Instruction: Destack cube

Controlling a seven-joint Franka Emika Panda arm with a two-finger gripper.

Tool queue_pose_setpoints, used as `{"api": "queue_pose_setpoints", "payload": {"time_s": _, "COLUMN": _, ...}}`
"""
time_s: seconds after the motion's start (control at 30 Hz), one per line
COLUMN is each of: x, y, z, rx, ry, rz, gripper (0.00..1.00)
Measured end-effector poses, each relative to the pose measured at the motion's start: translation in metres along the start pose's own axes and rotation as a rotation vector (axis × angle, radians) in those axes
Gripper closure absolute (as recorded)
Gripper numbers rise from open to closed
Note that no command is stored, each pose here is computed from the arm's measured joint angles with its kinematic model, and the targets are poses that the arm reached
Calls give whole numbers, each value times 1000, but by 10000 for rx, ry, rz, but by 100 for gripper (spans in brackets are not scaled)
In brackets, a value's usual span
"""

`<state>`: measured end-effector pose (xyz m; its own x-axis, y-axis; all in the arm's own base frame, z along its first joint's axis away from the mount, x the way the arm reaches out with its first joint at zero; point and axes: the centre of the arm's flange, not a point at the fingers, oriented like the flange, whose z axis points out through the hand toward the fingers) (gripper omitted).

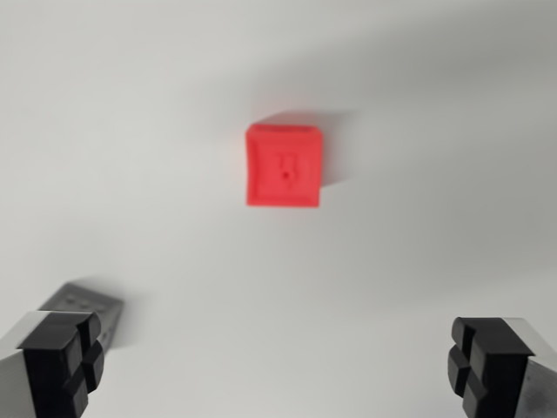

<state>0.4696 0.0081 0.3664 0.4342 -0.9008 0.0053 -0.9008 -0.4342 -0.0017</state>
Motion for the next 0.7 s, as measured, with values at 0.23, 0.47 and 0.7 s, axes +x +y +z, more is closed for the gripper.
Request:
{"api": "queue_pose_setpoints", "payload": {"time_s": 0.23, "x": 0, "y": 0, "z": -21, "rx": 0, "ry": 2, "rz": 1, "gripper": 0}}
{"api": "queue_pose_setpoints", "payload": {"time_s": 0.47, "x": 0, "y": -1, "z": -36, "rx": -5, "ry": 2, "rz": 1, "gripper": 0}}
{"api": "queue_pose_setpoints", "payload": {"time_s": 0.7, "x": 0, "y": -1, "z": -45, "rx": -1, "ry": 4, "rz": 1, "gripper": 0}}
